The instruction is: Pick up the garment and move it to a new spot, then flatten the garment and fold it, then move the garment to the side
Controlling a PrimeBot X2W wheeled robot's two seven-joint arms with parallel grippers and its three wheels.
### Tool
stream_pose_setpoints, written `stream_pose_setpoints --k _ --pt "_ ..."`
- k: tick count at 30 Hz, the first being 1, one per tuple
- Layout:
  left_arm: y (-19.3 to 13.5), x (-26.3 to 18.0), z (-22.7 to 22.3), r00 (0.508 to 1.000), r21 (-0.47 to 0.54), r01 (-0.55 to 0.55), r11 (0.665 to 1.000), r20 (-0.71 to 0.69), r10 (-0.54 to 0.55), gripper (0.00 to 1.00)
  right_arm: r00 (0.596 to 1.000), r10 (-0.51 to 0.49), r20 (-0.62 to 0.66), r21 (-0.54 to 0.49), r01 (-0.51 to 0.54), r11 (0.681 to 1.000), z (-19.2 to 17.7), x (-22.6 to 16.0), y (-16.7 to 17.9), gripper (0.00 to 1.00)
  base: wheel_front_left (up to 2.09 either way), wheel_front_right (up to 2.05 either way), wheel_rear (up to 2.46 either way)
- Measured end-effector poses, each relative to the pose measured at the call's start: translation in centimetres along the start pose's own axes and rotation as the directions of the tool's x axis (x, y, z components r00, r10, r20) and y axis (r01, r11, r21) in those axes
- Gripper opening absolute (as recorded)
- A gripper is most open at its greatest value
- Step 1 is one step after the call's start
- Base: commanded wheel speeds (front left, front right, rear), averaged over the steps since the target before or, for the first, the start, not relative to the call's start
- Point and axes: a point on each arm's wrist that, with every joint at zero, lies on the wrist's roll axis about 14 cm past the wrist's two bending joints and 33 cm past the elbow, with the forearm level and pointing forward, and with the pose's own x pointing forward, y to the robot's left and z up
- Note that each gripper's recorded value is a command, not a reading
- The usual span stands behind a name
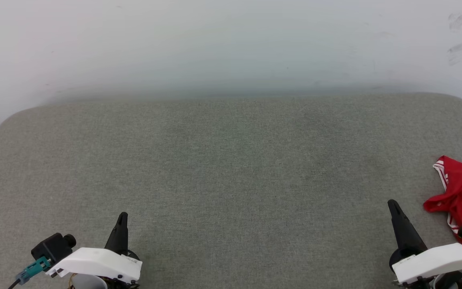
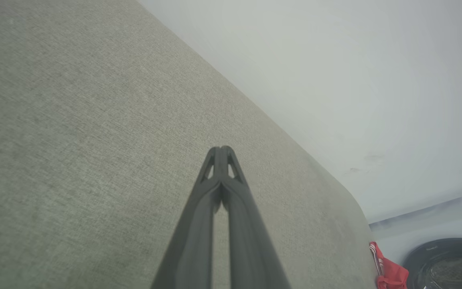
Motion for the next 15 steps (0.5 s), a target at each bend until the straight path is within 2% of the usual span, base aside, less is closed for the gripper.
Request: stream_pose_setpoints --k 15 --pt "-0.13 0.37 0.52 1.0 -0.19 0.01 0.982 0.0 -0.01 0.0 1.0 0.0 0.015 0.193 -0.003 0.981 0.3 0.56 -0.16 0.0 0.0 0.0 0.0"
